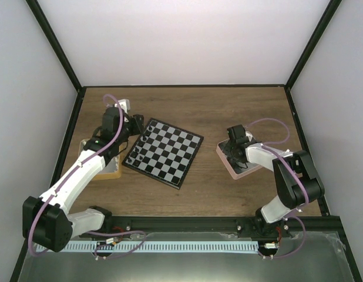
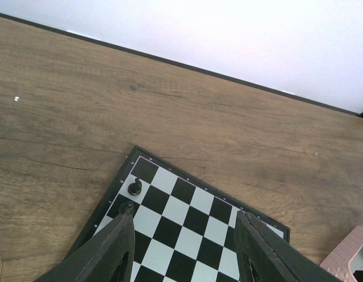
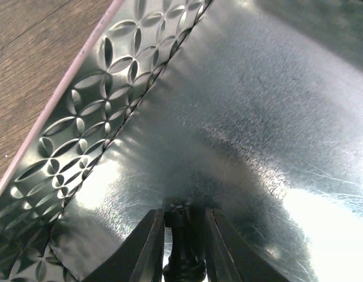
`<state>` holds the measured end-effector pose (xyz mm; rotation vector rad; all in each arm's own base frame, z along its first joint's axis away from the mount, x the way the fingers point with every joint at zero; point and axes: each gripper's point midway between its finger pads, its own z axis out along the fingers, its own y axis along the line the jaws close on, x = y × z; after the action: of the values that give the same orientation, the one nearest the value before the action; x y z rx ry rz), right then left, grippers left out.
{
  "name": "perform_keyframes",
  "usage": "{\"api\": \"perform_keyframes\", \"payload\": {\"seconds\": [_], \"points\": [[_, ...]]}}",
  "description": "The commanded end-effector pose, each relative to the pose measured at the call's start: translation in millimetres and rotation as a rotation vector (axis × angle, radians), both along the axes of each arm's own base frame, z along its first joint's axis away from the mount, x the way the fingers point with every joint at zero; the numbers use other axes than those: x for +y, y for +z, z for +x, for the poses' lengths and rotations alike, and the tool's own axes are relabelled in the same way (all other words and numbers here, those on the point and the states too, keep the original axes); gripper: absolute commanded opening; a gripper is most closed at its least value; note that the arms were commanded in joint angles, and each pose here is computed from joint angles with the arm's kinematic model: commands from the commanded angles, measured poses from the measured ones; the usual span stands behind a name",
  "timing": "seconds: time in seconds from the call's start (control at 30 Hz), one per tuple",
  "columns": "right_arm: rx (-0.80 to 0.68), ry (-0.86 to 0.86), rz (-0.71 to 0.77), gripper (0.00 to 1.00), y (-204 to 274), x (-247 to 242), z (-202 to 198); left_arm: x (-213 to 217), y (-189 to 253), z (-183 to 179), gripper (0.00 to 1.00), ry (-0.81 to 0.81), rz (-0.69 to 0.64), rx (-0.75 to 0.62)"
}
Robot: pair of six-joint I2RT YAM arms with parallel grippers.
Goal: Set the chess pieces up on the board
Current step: Pick up the chess piece from the storage box.
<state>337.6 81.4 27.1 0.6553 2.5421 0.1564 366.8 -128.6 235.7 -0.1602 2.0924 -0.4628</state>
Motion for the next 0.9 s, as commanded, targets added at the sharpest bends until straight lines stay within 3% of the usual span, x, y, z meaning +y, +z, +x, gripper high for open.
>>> {"api": "perform_keyframes", "payload": {"seconds": [0.0,0.13,0.3,0.43,0.73,0.87], "points": [[0.024,-0.02,-0.013,0.19,-7.5,-9.7,-8.6,-1.2,2.5,3.7,0.49,-0.009,0.004,-0.011],[0.021,-0.002,-0.012,0.19,-4.2,-10.0,-6.7,-1.7,2.1,4.1,0.49,-0.01,0.003,-0.01],[0.046,0.07,0.004,0.32,-3.0,-0.7,-8.5,-2.2,1.6,5.6,0.49,-0.011,0.004,-0.012],[0.098,0.113,-0.006,0.35,-11.0,1.1,-18.2,-3.0,-5.9,7.8,0.49,-0.01,0.01,0.005],[0.142,0.122,-0.077,0.29,-12.5,-2.4,-33.2,-4.8,-12.7,9.6,0.49,-0.014,0.008,0.019],[0.159,0.122,-0.097,0.18,-17.7,-3.6,-30.4,-5.7,-12.8,9.7,0.49,-0.017,0.004,0.019]]}}
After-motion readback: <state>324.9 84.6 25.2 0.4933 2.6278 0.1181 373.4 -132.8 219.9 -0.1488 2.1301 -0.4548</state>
